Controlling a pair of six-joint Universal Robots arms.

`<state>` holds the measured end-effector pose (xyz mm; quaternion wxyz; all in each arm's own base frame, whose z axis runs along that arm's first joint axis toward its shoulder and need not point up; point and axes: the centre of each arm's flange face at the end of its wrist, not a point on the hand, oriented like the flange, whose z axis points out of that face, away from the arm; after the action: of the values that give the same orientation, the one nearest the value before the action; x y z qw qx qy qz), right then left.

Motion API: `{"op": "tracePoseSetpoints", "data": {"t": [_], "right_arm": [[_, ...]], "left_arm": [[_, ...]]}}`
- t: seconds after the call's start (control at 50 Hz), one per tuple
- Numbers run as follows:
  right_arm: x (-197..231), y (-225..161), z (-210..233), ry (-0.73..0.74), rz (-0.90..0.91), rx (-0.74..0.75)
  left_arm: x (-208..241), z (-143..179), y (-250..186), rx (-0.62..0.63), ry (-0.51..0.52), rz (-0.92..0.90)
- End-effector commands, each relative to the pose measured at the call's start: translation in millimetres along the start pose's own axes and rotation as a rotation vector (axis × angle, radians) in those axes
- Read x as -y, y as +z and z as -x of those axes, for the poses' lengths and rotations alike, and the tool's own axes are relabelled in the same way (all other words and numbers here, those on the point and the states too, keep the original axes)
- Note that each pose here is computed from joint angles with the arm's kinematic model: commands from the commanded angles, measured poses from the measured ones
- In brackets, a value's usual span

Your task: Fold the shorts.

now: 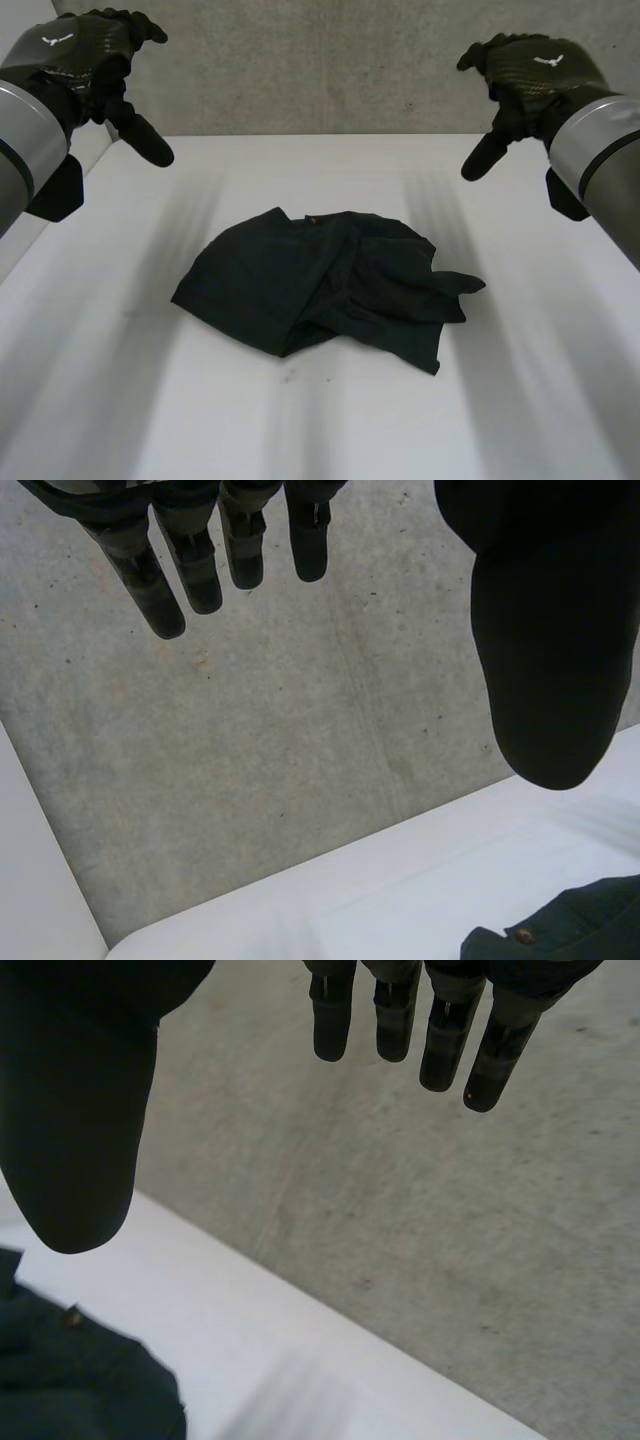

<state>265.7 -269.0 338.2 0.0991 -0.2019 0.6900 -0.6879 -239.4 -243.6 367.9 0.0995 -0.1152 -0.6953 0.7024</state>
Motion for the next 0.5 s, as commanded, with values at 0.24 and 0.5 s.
{"op": "tracePoseSetpoints", "data": {"t": [0.24,0.5], "right_arm": [[-124.6,22.8,46.1,-0.360,0.356,0.275],[-175.2,52.9,50.8,-0.340,0.337,0.225]], "left_arm": [[-118.6,-12.5,65.6,-0.052,0.310,0.231],[-190.6,-16.7,77.6,-0.098,0.379,0.433]]}}
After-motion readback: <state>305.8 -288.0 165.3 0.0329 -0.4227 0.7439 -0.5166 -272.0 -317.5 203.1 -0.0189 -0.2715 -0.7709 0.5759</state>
